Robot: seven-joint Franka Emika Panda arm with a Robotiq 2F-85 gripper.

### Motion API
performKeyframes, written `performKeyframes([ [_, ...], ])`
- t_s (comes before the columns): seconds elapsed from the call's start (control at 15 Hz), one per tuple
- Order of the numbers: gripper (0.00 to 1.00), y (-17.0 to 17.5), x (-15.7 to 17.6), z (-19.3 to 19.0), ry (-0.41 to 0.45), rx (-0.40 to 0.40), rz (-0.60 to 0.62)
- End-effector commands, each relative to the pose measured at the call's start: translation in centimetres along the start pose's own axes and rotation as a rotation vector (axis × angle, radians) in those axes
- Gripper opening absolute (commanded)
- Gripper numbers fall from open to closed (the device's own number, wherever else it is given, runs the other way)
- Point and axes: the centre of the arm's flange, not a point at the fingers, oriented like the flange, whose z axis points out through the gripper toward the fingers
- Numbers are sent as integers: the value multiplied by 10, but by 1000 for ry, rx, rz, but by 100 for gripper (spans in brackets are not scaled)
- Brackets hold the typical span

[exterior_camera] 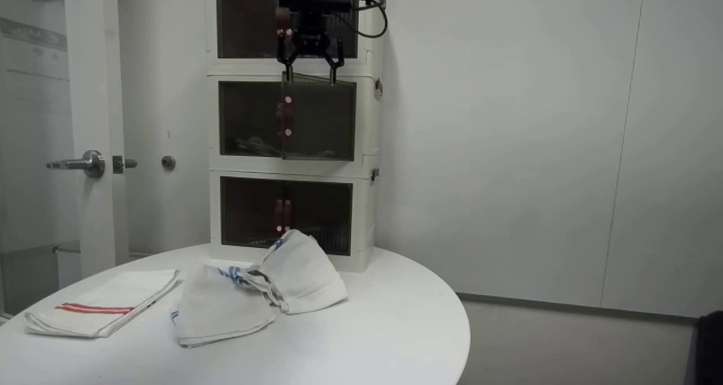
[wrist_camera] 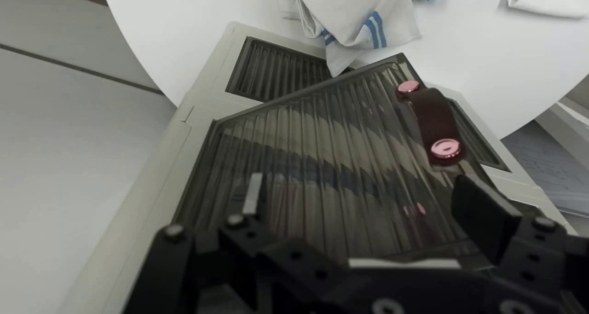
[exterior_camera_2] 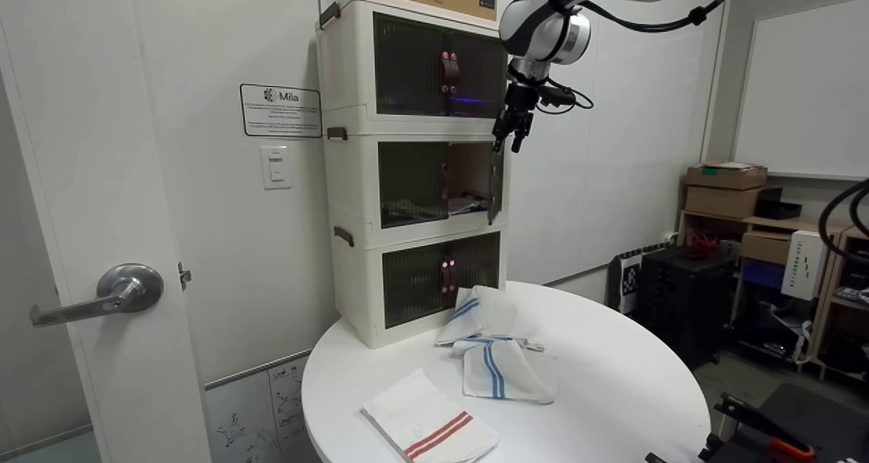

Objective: Close the left and right cabinet doors, respectively

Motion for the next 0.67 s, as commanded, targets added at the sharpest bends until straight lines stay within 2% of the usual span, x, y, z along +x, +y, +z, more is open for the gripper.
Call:
performKeyframes([
  [0.0,100,14,20,13,-3,4,-75],
  [0.33,100,14,29,30,5,4,-130],
  [0.6,100,4,37,28,73,-11,-128],
])
